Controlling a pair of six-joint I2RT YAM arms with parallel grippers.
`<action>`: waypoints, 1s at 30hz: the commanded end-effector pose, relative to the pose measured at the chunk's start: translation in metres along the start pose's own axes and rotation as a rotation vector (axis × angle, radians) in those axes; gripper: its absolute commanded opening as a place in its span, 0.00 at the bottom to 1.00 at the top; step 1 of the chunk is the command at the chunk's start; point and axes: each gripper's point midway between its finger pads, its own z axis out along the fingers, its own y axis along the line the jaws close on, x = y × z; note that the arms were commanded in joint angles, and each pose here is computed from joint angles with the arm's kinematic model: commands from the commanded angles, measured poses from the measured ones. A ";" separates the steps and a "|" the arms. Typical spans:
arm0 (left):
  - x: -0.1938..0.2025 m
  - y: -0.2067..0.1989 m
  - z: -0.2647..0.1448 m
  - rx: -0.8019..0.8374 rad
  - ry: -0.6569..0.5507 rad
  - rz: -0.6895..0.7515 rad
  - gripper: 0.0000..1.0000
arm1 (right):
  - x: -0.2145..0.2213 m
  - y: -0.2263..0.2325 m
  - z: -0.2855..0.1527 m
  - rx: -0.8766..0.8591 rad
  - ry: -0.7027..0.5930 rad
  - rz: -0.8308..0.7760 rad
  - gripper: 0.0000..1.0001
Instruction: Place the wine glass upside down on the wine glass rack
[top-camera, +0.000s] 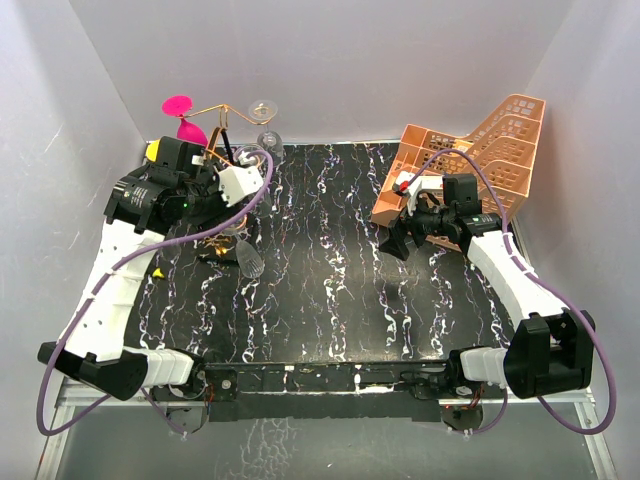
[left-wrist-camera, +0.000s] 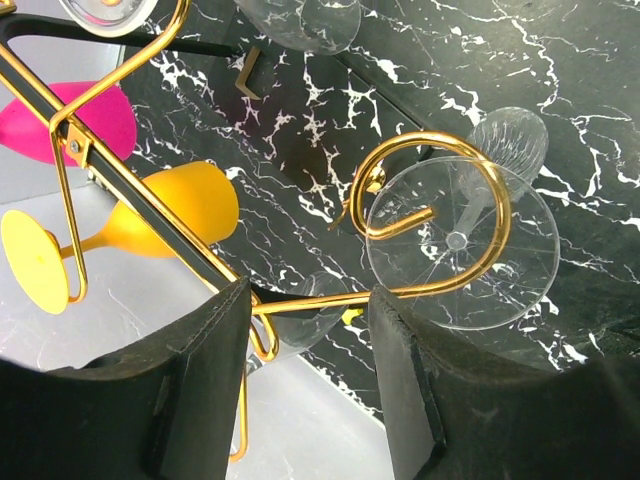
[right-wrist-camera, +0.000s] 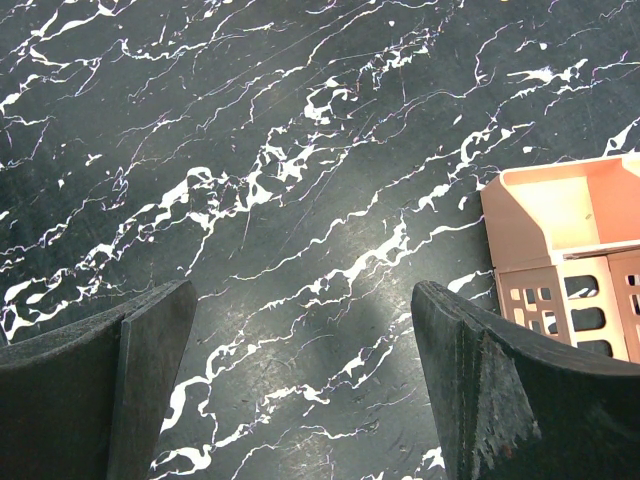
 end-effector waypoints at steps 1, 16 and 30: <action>-0.009 -0.008 -0.012 0.024 -0.063 -0.024 0.49 | -0.013 -0.007 -0.002 0.016 -0.029 -0.047 0.98; -0.026 -0.015 -0.006 0.081 -0.144 -0.060 0.49 | -0.013 -0.006 -0.002 0.013 -0.030 -0.046 0.99; -0.035 -0.001 -0.002 0.027 -0.170 -0.106 0.50 | -0.013 -0.006 -0.002 0.016 -0.029 -0.049 0.99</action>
